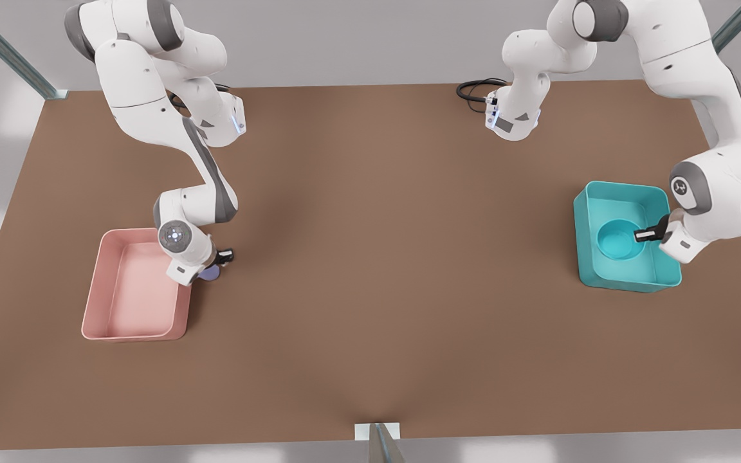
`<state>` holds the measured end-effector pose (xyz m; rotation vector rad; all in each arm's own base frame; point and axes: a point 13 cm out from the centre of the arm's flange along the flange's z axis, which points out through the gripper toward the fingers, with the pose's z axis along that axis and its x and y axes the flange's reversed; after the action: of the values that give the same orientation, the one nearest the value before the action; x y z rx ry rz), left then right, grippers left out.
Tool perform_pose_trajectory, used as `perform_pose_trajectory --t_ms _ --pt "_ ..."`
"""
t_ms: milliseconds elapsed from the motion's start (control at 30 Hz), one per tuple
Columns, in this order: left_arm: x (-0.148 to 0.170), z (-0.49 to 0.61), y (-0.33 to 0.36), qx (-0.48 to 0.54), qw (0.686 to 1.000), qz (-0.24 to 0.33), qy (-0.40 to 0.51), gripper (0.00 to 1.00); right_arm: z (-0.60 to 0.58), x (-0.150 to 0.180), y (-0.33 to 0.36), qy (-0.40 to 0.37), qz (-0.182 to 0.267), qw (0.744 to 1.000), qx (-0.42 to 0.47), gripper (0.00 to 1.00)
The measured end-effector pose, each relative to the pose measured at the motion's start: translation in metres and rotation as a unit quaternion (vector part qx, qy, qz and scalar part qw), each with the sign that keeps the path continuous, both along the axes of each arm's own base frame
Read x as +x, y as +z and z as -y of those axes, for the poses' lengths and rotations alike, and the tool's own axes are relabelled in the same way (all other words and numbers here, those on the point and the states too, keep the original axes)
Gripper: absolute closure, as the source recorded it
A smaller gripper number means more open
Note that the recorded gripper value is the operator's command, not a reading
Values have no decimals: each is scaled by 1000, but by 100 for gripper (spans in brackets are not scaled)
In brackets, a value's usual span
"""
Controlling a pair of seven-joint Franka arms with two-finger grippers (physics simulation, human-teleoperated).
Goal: Put the bowls and cups in different boxes
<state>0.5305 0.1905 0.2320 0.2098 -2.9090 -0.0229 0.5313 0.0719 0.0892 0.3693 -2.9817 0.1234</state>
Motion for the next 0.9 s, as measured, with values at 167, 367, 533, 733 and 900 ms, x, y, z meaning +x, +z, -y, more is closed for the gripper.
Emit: perform_pose_trajectory --t_ms 167,367,533,733,900 --pt "-3 -47 -19 27 999 18 12 79 -4 29 31 2 13 1000 2 79" --pt "-16 -77 -75 46 999 7 14 79 -21 94 138 23 72 997 9 79" --pt "-20 -93 -103 56 998 8 11 79 85 148 191 13 107 994 -24 79" --pt "-21 -86 -113 42 999 12 6 0 156 130 110 14 32 999 -30 79" --pt "88 3 90 24 988 122 -92 0 161 119 59 28 -2 1000 -10 79"
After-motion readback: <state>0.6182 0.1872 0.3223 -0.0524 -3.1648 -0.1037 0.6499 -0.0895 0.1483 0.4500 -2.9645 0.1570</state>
